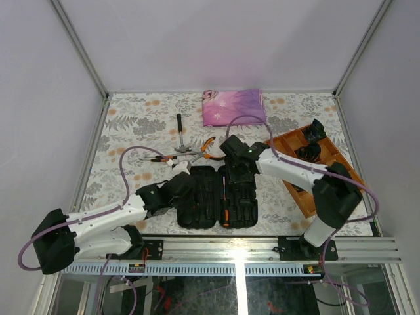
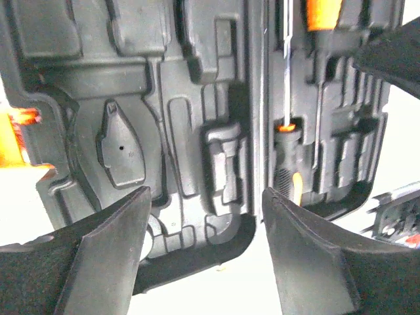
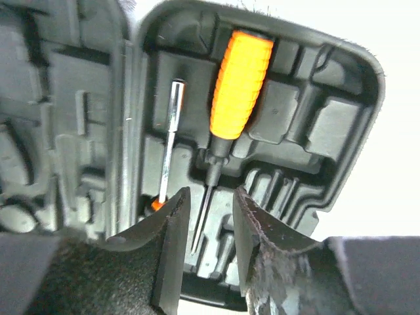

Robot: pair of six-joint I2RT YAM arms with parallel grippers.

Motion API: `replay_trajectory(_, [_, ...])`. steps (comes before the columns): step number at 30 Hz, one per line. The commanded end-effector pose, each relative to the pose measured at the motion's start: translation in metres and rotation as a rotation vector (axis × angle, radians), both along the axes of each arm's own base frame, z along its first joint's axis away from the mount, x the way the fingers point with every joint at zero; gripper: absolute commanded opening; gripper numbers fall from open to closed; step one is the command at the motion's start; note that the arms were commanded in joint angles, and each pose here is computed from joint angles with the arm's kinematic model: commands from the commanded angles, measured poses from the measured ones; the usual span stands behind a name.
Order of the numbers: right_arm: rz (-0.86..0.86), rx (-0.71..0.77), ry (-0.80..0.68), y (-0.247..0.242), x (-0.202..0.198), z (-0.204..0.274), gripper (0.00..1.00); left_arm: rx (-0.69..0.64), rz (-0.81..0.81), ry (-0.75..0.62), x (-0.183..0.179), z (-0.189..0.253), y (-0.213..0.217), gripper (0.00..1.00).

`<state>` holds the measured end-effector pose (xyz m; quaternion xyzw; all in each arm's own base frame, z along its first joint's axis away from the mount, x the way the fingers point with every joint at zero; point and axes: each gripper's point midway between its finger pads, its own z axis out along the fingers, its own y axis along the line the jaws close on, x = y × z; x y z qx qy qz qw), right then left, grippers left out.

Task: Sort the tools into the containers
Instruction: Adjust the screwdriver in the storage box.

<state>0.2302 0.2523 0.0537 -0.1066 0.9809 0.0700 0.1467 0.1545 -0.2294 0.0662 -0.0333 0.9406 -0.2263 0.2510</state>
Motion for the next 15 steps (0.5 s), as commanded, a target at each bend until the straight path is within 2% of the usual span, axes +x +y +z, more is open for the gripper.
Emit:
replay_trajectory(1, [-0.004, 0.141, -0.233, 0.009, 0.023, 0.08, 0.43, 0.049, 0.069, -0.084, 0.025, 0.031, 0.014, 0.69])
replay_trajectory(3, [-0.019, 0.198, -0.31, 0.005, 0.023, 0.099, 0.5, 0.087, 0.1, -0.106, 0.034, 0.041, 0.025, 0.72])
replay_trajectory(7, [-0.081, 0.214, -0.458, -0.022, 0.025, 0.113, 0.52, 0.125, 0.135, -0.155, 0.048, 0.063, 0.038, 0.8])
replay_trajectory(10, [-0.124, 0.226, -0.544, -0.043, 0.022, 0.116, 0.59, 0.139, 0.155, -0.179, 0.054, 0.075, 0.047, 0.86])
replay_trajectory(12, [-0.137, 0.241, -0.573, -0.052, 0.017, 0.112, 0.66, 0.142, 0.166, -0.186, 0.055, 0.078, 0.051, 0.87])
replay_trajectory(15, [-0.138, 0.261, -0.579, -0.06, 0.007, 0.104, 0.7, 0.131, 0.154, -0.185, 0.052, 0.08, 0.053, 0.87])
